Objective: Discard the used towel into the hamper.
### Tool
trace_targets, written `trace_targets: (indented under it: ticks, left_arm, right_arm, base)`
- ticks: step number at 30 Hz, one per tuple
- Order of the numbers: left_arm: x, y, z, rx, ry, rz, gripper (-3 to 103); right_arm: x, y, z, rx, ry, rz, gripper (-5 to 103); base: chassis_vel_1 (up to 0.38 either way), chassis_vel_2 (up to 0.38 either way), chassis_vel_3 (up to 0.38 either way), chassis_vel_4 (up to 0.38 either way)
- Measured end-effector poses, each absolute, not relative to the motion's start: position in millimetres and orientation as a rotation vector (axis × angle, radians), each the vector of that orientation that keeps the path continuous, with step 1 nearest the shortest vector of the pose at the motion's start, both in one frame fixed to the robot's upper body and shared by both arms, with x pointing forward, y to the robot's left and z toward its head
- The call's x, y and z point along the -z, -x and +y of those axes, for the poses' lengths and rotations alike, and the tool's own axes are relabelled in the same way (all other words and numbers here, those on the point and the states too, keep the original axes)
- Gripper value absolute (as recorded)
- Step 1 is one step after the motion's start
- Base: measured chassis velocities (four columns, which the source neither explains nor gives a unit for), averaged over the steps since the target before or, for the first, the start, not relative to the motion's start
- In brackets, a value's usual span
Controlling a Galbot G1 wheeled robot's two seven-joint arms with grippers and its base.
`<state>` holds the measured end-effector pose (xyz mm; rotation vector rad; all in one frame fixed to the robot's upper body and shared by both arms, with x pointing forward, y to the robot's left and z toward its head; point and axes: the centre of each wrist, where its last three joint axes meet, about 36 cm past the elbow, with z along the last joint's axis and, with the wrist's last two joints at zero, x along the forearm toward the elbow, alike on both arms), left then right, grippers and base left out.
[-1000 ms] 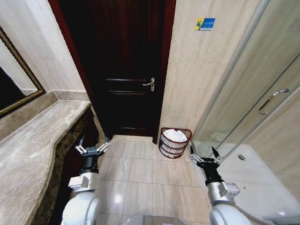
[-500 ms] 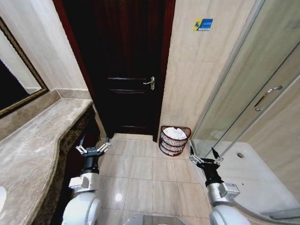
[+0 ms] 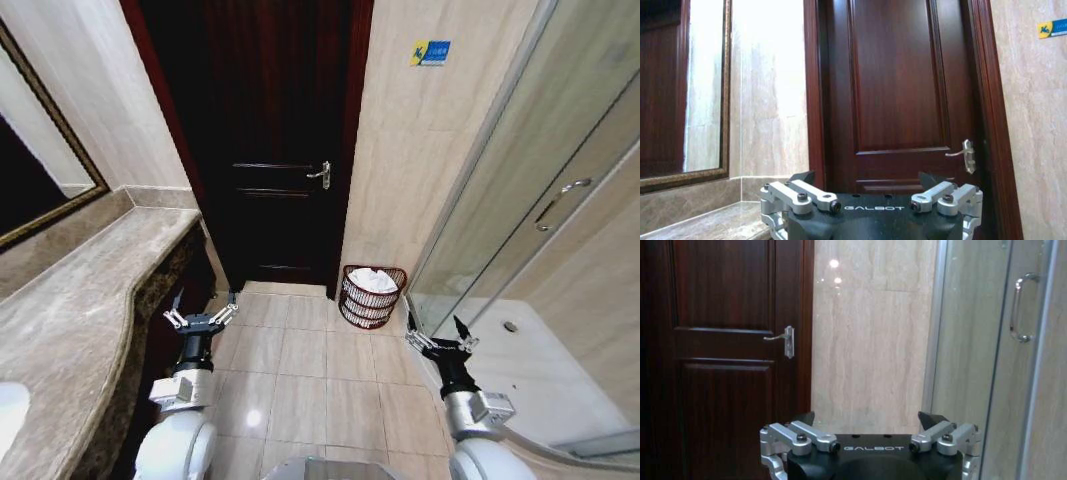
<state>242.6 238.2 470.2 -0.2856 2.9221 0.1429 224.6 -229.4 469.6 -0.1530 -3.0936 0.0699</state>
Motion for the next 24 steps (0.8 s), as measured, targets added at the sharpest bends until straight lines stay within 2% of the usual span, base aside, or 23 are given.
trace_targets:
  ticks: [24]
  left_arm:
    - [-467.0,-242.2,241.9,-0.13,0.301,2.925,100]
  right_arm:
    - [-469.8,-223.7,-225.7,-0.066,0.149,-3.098,100]
  base:
    - [0.047,-0.046,-0.045,0.044]
